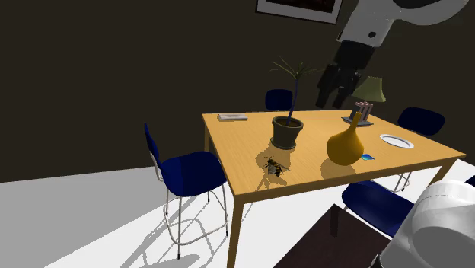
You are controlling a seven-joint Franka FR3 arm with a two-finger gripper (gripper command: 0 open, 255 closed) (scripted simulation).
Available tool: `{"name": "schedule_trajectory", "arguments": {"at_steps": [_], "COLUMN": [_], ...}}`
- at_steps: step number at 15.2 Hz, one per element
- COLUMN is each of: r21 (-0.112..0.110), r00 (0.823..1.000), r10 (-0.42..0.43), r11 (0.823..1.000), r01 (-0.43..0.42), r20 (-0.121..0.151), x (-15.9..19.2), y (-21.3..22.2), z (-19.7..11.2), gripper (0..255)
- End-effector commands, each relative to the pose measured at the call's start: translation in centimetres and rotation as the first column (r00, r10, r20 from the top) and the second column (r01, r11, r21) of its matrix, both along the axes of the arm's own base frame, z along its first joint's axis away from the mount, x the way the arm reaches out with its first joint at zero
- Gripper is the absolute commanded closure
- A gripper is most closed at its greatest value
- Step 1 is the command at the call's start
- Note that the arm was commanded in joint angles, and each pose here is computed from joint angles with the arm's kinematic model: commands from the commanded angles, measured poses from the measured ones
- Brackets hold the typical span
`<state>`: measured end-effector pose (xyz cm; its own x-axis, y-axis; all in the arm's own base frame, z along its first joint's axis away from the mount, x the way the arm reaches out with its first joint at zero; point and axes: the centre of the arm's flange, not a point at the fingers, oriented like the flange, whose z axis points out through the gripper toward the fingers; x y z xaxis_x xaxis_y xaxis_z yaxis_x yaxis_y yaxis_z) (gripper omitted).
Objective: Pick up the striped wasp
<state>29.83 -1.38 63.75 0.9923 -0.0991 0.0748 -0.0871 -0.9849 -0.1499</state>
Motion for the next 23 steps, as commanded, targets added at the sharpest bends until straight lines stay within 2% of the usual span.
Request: {"name": "schedule_trajectory", "arguments": {"at_steps": [1, 12, 23], "r21": [0.0, -0.081, -0.161], "r00": [1.0, 0.999, 0.996], "r10": [0.0, -0.043, -0.086], "r11": [1.0, 0.996, 0.983], "r01": [0.0, 0.043, 0.086], "r20": [0.0, 0.0, 0.004], "x": [0.0, 7.6, 15.0], "y": [0.0, -2.1, -5.4], "z": [0.0, -11.8, -23.3], "gripper": [0, 0, 0]}}
